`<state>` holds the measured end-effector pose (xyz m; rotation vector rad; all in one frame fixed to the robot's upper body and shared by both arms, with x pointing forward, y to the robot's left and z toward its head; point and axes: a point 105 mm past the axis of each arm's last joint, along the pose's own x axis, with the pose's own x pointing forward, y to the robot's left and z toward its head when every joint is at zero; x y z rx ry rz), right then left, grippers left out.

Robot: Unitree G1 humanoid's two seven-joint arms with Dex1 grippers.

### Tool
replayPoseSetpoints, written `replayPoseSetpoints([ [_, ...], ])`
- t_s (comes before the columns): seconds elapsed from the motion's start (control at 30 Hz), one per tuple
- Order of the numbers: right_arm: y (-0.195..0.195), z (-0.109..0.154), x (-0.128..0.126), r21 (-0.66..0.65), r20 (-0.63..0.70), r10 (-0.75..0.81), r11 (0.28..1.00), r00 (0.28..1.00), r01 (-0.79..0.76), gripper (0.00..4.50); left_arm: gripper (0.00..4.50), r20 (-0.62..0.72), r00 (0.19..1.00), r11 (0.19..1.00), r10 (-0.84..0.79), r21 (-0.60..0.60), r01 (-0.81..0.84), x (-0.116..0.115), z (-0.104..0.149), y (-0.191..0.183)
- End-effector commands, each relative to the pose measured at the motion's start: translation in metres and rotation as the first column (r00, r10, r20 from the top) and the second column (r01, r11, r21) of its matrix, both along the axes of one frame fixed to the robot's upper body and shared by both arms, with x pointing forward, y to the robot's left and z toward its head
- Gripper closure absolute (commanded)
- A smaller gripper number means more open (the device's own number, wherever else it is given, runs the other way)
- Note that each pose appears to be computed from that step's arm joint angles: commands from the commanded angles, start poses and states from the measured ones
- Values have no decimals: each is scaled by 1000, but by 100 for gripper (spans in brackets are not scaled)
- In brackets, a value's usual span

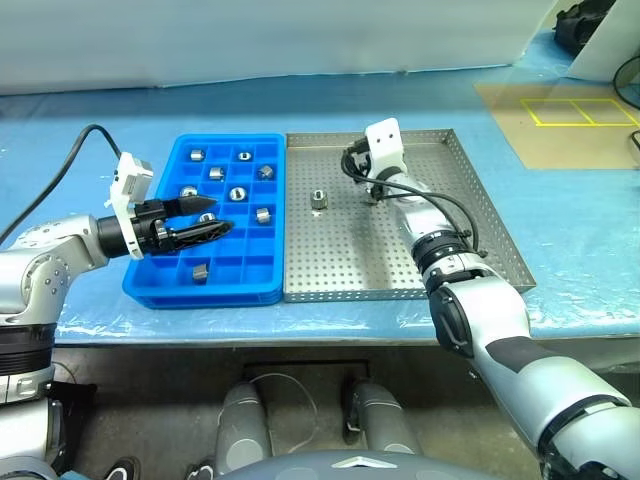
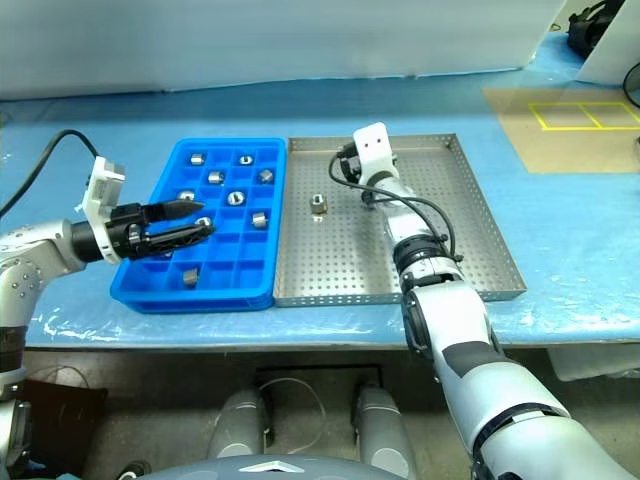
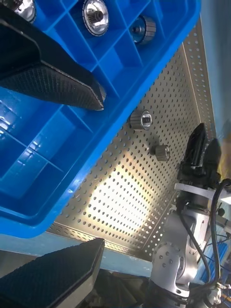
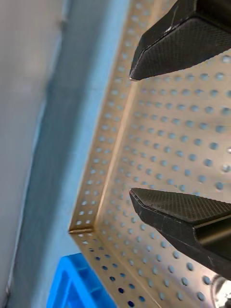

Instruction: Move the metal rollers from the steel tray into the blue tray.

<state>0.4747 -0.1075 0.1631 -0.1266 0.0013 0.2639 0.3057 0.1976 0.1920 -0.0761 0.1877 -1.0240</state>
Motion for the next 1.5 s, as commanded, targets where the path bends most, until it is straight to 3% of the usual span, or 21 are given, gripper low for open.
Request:
replayPoseSetpoints([
  [0.03,-16,18,1,97,11,-20,995,1000,19,85,0,44,999,1000,-22,-1,22,1,10,-4],
  [0.1,-21,9,0,136,-48,-31,990,998,38,85,0,42,999,1000,-23,-3,23,1,10,-4],
  [0.37,-10,-22,-11,89,-145,-4,996,989,17,85,0,32,999,999,-33,7,32,2,5,-7],
  [0.77,-5,-46,-17,48,-200,-1,999,980,10,85,0,29,999,1000,-28,5,28,3,4,-6],
  [0.87,-7,-47,-17,38,-196,-7,999,981,14,144,0,29,999,1000,-25,6,25,3,4,-6],
  [1.0,-7,-46,-17,14,-190,-12,1000,982,15,277,0,29,999,1000,-25,8,25,3,4,-6],
  [1.23,6,-34,-17,15,-155,51,999,987,-49,285,0,57,998,1000,-10,-3,10,7,13,-3],
  [1.4,57,-2,-32,65,-86,321,946,943,-317,285,0,92,995,1000,24,-5,-24,6,27,10],
  [1.5,100,20,-61,84,-41,574,818,818,-569,285,0,97,993,997,75,3,-75,2,33,28],
])
